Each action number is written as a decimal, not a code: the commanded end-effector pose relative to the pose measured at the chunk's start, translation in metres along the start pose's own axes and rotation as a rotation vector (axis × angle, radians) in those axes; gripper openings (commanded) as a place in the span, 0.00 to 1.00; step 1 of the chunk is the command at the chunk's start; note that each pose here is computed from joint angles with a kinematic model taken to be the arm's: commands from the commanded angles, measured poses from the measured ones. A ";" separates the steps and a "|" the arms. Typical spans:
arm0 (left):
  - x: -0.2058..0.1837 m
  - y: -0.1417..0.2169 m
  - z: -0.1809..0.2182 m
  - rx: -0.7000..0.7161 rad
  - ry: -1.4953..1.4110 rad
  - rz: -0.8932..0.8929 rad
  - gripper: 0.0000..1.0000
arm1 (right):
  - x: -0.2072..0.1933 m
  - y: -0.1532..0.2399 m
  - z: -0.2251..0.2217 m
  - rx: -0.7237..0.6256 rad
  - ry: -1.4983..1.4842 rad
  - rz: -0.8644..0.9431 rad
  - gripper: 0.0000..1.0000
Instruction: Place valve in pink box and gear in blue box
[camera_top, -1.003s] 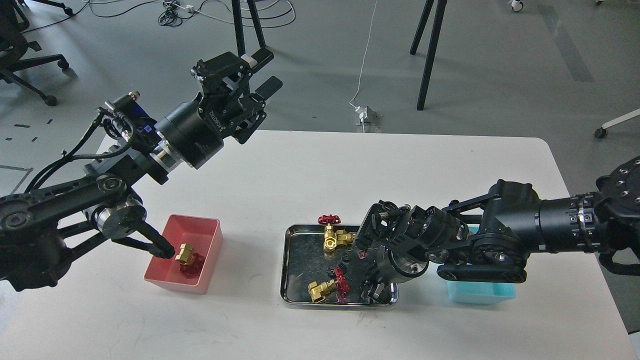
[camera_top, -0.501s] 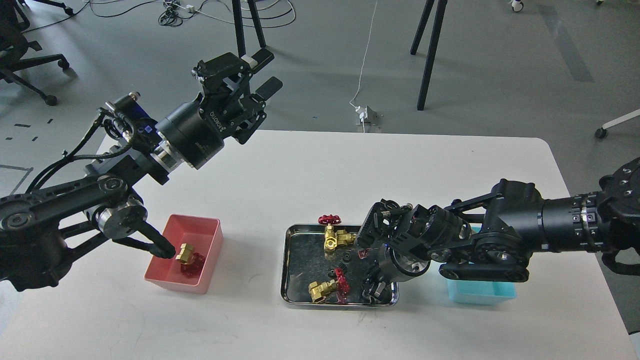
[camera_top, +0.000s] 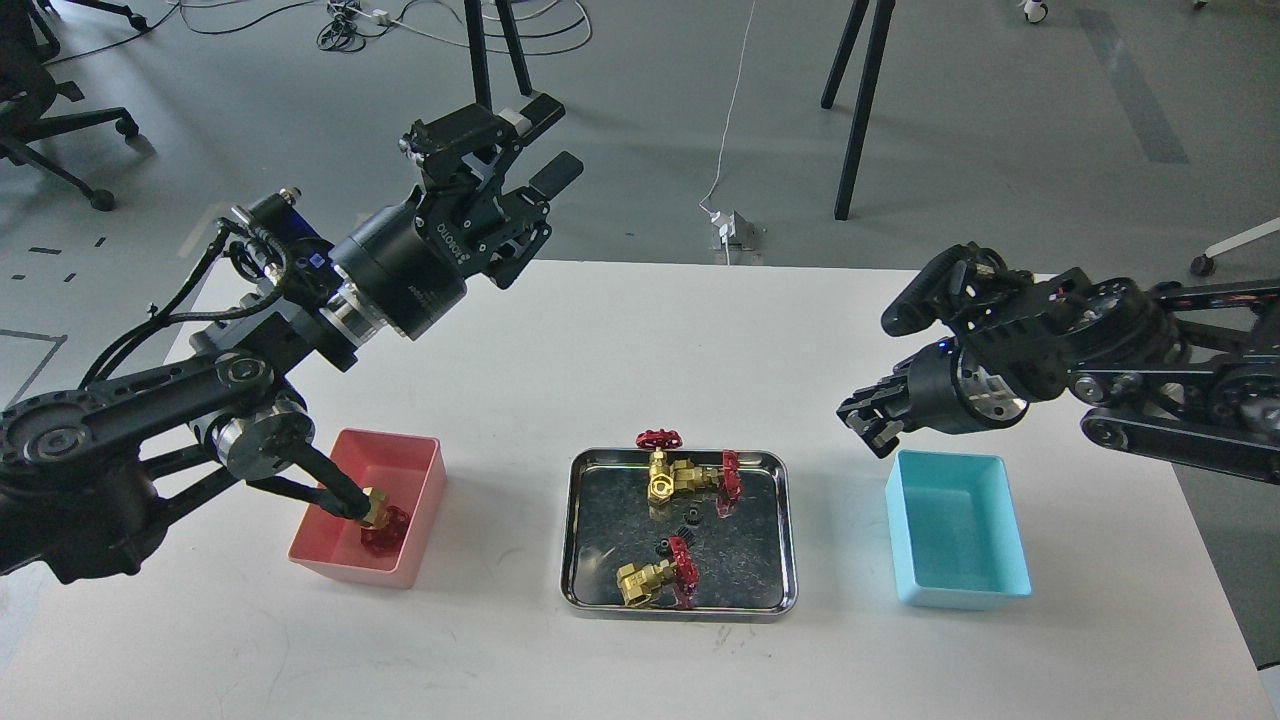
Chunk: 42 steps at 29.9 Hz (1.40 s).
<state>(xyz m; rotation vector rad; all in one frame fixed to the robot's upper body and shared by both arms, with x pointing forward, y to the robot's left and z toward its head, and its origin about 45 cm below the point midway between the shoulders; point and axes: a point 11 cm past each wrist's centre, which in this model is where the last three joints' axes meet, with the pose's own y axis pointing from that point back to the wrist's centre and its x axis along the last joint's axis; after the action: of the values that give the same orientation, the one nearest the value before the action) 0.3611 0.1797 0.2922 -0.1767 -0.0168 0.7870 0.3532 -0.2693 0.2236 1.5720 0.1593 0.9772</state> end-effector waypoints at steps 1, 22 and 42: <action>-0.003 -0.005 -0.004 -0.003 0.013 -0.004 0.55 | -0.038 0.024 0.027 -0.058 -0.091 -0.020 0.01; -0.014 -0.015 -0.010 -0.013 0.044 -0.019 0.55 | -0.100 0.007 0.009 0.002 -0.282 0.068 1.00; 0.094 -0.050 0.077 -0.249 0.245 0.007 0.75 | 0.119 0.094 0.103 0.576 -1.646 0.920 1.00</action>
<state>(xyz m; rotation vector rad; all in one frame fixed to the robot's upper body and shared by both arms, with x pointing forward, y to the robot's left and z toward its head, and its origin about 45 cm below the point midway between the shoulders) 0.4402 0.2013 0.3545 -0.3615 0.0094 0.7634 0.4301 -0.2981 0.3479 2.3858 -1.3664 0.2503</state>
